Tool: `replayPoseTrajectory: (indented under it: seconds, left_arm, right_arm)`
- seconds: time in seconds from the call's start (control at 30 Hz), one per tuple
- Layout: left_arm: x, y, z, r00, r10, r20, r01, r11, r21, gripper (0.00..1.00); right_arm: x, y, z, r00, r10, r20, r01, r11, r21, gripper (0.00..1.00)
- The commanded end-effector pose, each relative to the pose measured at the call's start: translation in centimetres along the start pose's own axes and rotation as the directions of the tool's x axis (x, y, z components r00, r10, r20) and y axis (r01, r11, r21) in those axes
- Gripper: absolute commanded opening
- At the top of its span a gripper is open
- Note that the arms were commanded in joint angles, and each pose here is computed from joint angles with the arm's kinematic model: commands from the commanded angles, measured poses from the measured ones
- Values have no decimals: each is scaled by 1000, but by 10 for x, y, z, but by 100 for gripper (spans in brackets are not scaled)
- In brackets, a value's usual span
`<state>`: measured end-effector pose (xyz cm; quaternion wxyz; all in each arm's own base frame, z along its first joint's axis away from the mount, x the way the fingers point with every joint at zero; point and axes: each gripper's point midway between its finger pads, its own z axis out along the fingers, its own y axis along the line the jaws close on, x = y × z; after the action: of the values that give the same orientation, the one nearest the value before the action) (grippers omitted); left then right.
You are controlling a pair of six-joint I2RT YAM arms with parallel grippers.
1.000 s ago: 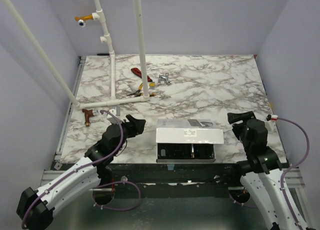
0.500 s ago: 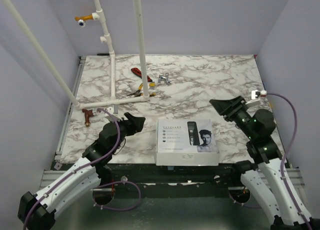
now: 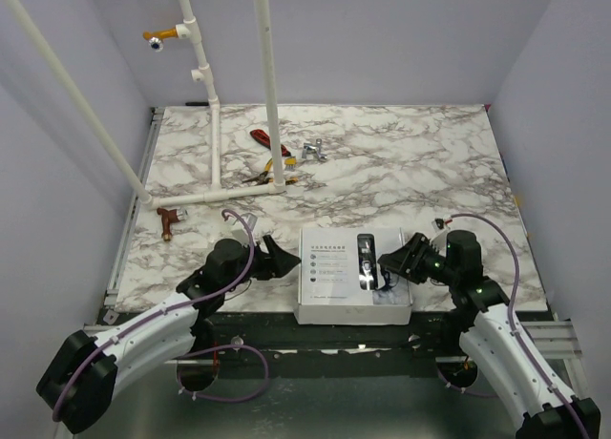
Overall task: Sort the hair-cutting tools
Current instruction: Close the storage box at the center of the board.
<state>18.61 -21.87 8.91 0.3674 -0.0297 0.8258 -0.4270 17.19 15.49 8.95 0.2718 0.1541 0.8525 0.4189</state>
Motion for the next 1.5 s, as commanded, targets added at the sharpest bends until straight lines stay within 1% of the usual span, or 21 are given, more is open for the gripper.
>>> replayPoseTrajectory:
  seconds: [0.0,0.1,0.2,0.27,0.33,0.37,0.4,0.47,0.57,0.63,0.7,0.87,0.97,1.03,1.13,1.2,1.3,1.37,1.4,1.43,1.47]
  left_arm:
    - [-7,-23,-2,1000,13,18,-15,995,103,73]
    - [-11,-35,-3,999,43,25,-46,990,133,76]
    - [-3,-37,2,996,82,-26,-78,990,120,77]
    - [8,-34,7,992,96,-76,-88,991,100,75]
    - [21,-30,10,987,108,-116,-99,992,84,74]
    - [28,-27,12,984,116,-136,-106,991,77,74]
    - [34,-26,13,980,123,-156,-113,991,72,74]
    - [44,-19,17,973,131,-188,-125,991,44,73]
    - [53,-7,24,963,131,-235,-139,990,-19,70]
    - [57,1,28,963,115,-242,-132,990,-52,64]
    - [56,5,34,968,97,-230,-116,991,-69,60]
    - [39,5,52,980,98,-176,-118,987,-111,53]
    - [19,5,67,987,93,-127,-111,984,-142,48]
    - [3,4,78,991,91,-101,-106,982,-154,46]
    - [-23,4,95,993,111,-50,-119,975,-186,43]
    - [-34,9,104,993,112,-46,-119,970,-213,42]
    - [-43,15,112,992,120,-48,-128,961,-246,40]
    - [-44,14,106,993,110,-49,-119,961,-248,40]
    - [-48,11,98,993,112,-27,-115,962,-247,42]
    - [-51,9,90,993,114,-6,-112,963,-245,47]
    - [-54,6,82,993,114,17,-107,965,-239,52]
  right_arm:
    - [17,-39,-2,997,70,-34,-63,982,176,54]
    - [3,-36,-6,995,83,53,-91,978,186,56]
    - [-19,-25,-19,979,82,188,-114,979,168,60]
    - [-37,-17,-34,950,72,303,-124,980,158,64]
    - [-48,-22,-47,916,85,392,-171,967,188,68]
    - [-50,-25,-49,907,94,411,-189,962,197,72]
    - [-50,-29,-48,901,110,421,-213,955,207,73]
    - [-45,-39,-43,904,139,404,-252,937,241,76]
    - [-36,-57,-28,927,149,345,-262,914,309,77]
    - [-23,-64,-14,948,166,273,-250,918,307,74]
    - [-13,-61,-1,959,185,213,-238,937,256,70]
    - [-22,-67,10,954,170,246,-230,943,240,62]
    - [-36,-71,15,943,145,300,-225,941,251,57]
    - [-44,-78,19,936,132,326,-230,930,286,52]
    - [-58,-80,30,936,109,335,-219,924,312,48]
    - [-66,-79,38,939,97,331,-209,923,324,47]
    - [-73,-78,49,949,84,302,-192,917,348,46]
    - [-75,-70,50,959,72,274,-168,923,347,48]
    - [-78,-60,48,964,50,263,-137,936,324,52]
    - [-76,-56,43,968,42,249,-125,936,328,56]
    - [-80,-50,37,963,27,269,-115,942,316,59]
